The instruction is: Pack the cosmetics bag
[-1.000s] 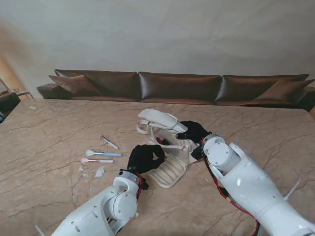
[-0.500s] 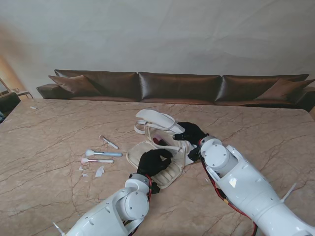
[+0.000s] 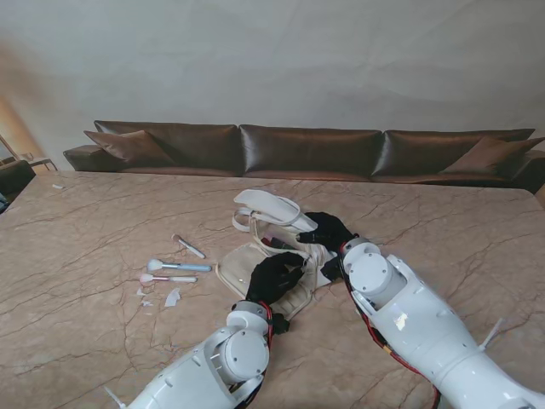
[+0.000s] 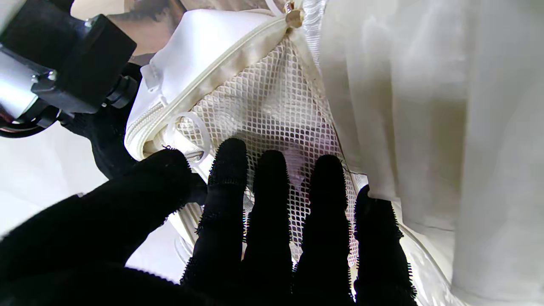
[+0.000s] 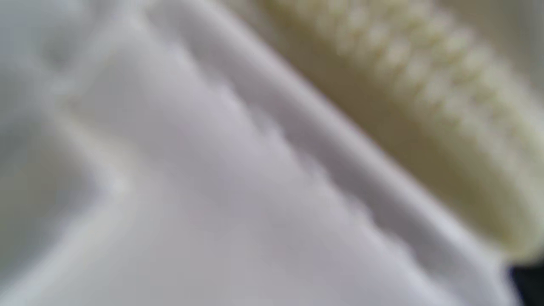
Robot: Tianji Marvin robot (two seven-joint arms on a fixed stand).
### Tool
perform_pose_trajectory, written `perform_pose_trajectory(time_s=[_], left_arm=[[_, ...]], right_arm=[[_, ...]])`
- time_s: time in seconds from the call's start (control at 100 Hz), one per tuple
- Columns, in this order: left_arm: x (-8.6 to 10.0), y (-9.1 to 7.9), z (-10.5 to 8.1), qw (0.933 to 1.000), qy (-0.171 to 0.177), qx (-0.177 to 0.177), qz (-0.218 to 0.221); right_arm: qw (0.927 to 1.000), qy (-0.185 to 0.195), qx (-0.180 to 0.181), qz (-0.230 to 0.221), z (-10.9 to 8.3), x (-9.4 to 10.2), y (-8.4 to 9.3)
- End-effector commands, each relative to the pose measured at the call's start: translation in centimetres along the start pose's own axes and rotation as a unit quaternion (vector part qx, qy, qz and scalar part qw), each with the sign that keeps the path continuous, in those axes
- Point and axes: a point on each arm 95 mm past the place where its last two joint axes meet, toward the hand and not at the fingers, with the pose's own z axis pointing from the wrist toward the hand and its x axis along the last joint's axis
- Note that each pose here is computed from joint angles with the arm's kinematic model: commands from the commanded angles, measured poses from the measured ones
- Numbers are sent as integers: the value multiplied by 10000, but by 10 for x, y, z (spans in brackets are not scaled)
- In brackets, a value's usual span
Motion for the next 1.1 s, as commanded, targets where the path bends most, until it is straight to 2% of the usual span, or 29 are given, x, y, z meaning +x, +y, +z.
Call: perform_pose_trajectory(time_s=[0.0,0.46,0.74,1.09], left_arm=[[7,5,-2,9999,24,28,-158],[11,16,-2,9996,-56,181,-186],[11,19,0,9980,-246,362,-447],[15,15,5,9971,-266,668,-264]], right_arm=[[9998,9,166,77,0,1,-20],[9999,28,141,73,1,0,-24],[9998,20,190,73,1,-3,-27],[9995,57,290,134,-5,-6,-22]])
